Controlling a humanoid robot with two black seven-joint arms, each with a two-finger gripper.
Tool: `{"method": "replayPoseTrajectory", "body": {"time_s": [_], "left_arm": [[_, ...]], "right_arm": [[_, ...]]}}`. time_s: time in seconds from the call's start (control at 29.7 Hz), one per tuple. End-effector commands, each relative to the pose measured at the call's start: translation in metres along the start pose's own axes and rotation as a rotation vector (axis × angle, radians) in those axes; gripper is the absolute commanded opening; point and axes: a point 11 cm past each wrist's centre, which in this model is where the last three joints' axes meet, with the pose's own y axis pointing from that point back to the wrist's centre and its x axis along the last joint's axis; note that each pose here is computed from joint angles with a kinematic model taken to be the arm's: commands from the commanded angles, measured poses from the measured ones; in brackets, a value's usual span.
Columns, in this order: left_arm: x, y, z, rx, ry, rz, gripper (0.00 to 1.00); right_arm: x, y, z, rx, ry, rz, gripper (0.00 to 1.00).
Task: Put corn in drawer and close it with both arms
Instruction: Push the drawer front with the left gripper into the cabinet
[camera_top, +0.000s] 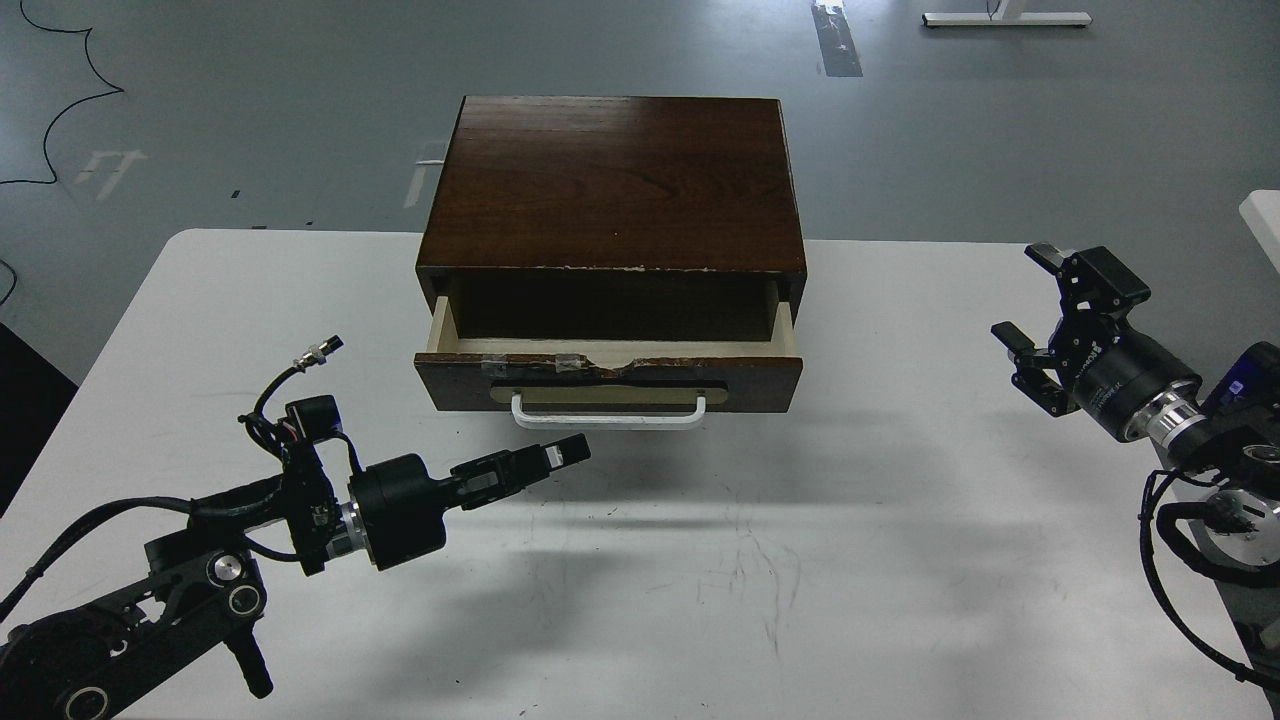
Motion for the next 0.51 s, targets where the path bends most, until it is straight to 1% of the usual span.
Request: {"method": "replayPoseTrajectory", "body": {"time_s": [0.0,0.47], "left_arm": [[0.0016,-0.0017,-0.0018,0.002,-0.004,0.012,0.00],[0.0031,-0.0014,-0.0027,0.006,-0.007,0.012,0.00]], "right_arm": [[-0.0005,-0.0001,0.0000,0.000,-0.001,-0.001,1.00],[-0.0006,0.0014,0.0017,-0.003,-0.003,-0.001,1.00]]}}
